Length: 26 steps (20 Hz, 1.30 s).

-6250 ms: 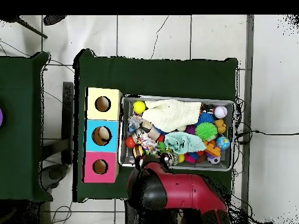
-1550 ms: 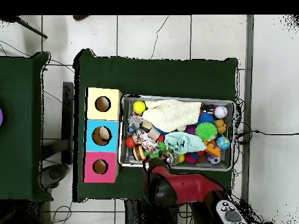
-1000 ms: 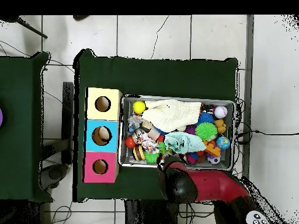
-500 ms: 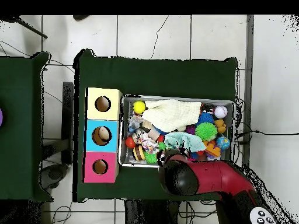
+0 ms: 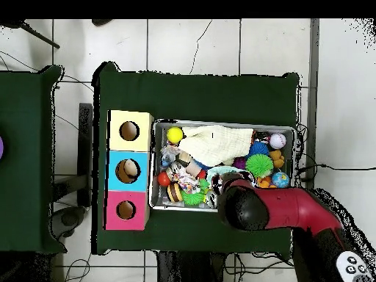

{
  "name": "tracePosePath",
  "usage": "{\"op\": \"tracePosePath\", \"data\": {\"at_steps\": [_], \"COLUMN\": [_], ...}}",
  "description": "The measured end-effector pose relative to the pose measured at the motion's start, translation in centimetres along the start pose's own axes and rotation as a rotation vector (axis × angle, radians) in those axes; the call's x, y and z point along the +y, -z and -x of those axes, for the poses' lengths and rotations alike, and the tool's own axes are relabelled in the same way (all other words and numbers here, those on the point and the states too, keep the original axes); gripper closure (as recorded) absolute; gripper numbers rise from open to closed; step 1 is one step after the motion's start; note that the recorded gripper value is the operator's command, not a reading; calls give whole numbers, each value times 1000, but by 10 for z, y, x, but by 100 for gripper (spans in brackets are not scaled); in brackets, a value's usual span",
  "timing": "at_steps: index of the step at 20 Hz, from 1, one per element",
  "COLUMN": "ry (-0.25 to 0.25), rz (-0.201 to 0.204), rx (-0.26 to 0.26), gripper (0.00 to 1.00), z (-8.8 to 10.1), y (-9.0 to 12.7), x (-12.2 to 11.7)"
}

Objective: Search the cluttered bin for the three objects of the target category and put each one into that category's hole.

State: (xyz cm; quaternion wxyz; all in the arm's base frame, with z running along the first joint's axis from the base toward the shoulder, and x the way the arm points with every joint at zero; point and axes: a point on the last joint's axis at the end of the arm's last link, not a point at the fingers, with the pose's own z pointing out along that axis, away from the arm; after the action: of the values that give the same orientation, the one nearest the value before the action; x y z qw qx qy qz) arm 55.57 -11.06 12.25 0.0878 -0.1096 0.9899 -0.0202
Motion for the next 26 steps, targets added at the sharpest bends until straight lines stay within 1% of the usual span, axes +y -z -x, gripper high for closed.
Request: {"op": "tracePosePath", "data": {"at_steps": [1,4,5,7,8,10,13,16,18,26], "ry": [11,26,36,43,50,59,85,98,108,126], "rz": [-17,-32,-45,-53,-61,-70,-84,-92,-101,-106], "rx": [-13,-21,-25,-28,-29,-31,-39,-46,-60,-96], "gripper": [0,0,0,0,0,0,0,0,0,0], "z": [5,8,10,12,14,17,24,29,35,48], "y": [-2,-4,-6,-7,-9,-10,-14,-16,-20,-31], "x": [-15,-29,-40,-47,-56,-65,-79,-88,-95,-110]}}
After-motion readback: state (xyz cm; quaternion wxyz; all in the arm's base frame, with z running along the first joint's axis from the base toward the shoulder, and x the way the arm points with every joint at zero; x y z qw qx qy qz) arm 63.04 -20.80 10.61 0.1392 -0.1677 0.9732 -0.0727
